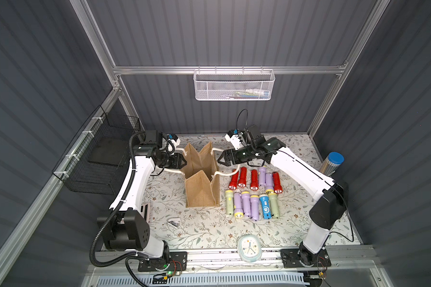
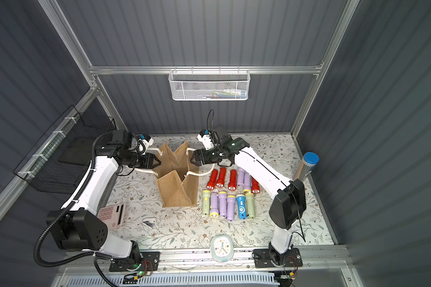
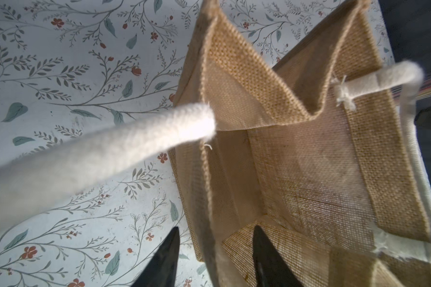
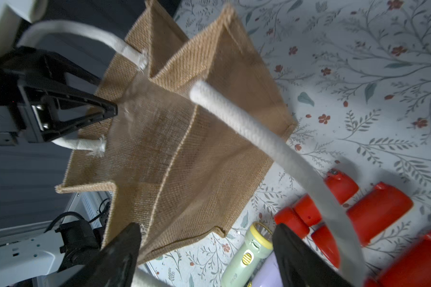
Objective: Put the flashlights into the tote bags
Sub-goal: Adjust the canvas bag at the center of the board, then pick up the flashlight from the center of the board.
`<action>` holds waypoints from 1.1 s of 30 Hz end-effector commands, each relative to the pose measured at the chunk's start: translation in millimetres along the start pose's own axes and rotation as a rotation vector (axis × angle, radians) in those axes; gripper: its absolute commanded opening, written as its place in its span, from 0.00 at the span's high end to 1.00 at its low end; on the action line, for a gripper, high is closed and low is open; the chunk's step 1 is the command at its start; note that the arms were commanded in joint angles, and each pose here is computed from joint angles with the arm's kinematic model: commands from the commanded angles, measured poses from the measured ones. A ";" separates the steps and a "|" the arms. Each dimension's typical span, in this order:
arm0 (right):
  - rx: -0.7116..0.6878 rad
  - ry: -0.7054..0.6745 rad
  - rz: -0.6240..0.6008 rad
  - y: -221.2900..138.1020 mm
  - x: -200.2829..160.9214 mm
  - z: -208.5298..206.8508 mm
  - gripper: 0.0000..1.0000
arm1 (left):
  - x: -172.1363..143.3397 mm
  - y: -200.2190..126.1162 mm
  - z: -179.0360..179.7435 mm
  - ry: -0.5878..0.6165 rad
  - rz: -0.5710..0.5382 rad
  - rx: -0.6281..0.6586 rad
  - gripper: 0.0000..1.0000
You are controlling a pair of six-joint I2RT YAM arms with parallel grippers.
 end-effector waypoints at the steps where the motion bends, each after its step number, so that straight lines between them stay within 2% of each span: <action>1: 0.064 -0.057 -0.103 -29.9 16.8 13.5 0.01 | 0.8 -0.9 -10.2 -0.020 -0.025 -0.052 0.50; 3: 0.071 -0.063 -0.148 -43.3 20.1 14.6 0.01 | 2.4 0.8 -11.0 -0.026 -0.029 -0.054 0.49; 8: -0.063 0.069 -0.331 -85.7 27.3 -11.6 0.01 | 6.5 4.4 -14.1 -0.028 -0.026 -0.059 0.49; 11: -0.130 0.161 -0.433 -110.9 14.6 -39.2 0.01 | 8.1 7.3 -17.0 -0.026 -0.017 -0.053 0.49; 14: -0.126 0.228 -0.530 -133.0 -2.1 -66.7 0.01 | 9.1 10.5 -22.0 -0.018 -0.005 -0.050 0.49; 16: -0.171 0.322 -0.488 -139.0 -19.0 -91.1 0.01 | 8.9 12.4 -25.3 -0.013 0.007 -0.044 0.49; 20: -0.368 0.473 -0.312 -135.5 -59.8 -137.1 0.01 | 8.0 17.3 -29.5 -0.019 0.026 -0.037 0.49; 22: -0.462 0.501 -0.231 -129.6 -81.1 -153.5 0.01 | 6.7 20.0 -27.4 -0.038 0.040 -0.022 0.50; 26: -0.542 0.519 -0.120 -118.6 -109.1 -175.8 0.01 | 2.5 23.1 -24.5 -0.094 0.063 0.000 0.51; 33: -0.744 0.565 -0.053 -125.2 -135.2 -220.7 0.01 | -2.1 21.3 -25.0 -0.170 0.065 0.030 0.53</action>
Point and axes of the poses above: each gripper's point midway between its finger pads, its own y axis out along the fingers, its own z axis along the line the jaws close on, x = y × z, the point moved 4 cm from there along -y, back along the fingers, and after that the axes turned 3 degrees about y, right-handed, at the moved point
